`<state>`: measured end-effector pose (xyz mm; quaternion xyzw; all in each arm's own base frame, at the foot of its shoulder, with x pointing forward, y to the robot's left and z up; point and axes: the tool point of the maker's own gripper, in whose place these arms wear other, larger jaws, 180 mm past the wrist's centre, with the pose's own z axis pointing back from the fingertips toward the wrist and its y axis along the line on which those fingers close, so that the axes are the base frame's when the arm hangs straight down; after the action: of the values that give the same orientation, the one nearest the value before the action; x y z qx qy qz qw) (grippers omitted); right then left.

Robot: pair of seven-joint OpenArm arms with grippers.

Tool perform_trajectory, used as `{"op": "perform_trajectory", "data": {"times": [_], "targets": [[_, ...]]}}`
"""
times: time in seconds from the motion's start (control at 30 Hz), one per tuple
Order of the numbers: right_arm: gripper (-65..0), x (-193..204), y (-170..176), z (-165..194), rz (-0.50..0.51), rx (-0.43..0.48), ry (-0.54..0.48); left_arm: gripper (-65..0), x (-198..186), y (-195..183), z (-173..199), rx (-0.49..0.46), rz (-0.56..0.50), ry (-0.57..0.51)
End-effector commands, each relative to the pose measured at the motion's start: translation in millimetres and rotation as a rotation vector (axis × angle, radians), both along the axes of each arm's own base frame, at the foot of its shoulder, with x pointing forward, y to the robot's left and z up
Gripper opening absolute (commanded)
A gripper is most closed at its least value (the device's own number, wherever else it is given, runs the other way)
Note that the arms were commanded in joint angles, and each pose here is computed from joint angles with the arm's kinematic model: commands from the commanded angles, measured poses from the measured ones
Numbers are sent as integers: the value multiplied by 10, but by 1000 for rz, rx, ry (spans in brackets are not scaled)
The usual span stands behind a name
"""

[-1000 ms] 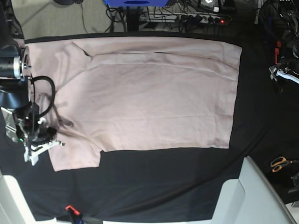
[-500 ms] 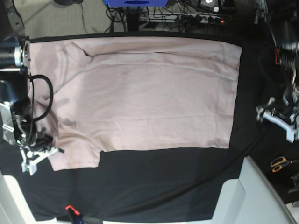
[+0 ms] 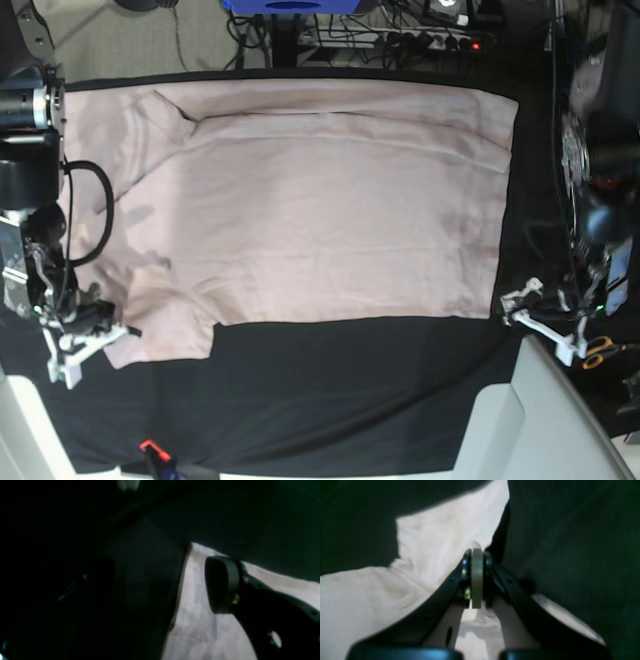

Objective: Fold the T-shirt properly
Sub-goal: 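Move the left gripper to the other hem corner and grasp it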

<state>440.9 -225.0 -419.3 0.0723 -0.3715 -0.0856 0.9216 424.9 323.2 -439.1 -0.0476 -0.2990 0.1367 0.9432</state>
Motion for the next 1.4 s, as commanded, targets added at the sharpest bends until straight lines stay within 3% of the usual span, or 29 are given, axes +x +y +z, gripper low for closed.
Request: {"op": "perform_trajectory", "data": {"times": [0.0,0.2,0.4,0.63,0.87,1.17,1.23,1.37], "targets": [[-650,159,-70,220,-8,-6,-63,-100,160,11,143,-3,7,-49],[-650,133,-61,192,-3,-4,-42,-100,115,-137,-11,-21,1,-22],[-650,124,-168,212,-13,-20,-42,-100,-53,-50,-174,10,55,23],[-650,112,-209,212,-16,-25,-40,-100,-154,-340,-373,-25,24,56],[-650,88,-209,185,-16,-25,-33,-109,-4,-559,-274,-57,-40,8],[-650,88,-209,185,-16,-25,-33,-117,24,-559,-249,-53,-44,-7],[-650,88,-209,185,-16,-25,-33,-166,26,-558,-247,-53,-44,-8],[-650,88,-209,185,-16,-25,-33,-326,27,-527,-264,-38,-32,-51]]}}
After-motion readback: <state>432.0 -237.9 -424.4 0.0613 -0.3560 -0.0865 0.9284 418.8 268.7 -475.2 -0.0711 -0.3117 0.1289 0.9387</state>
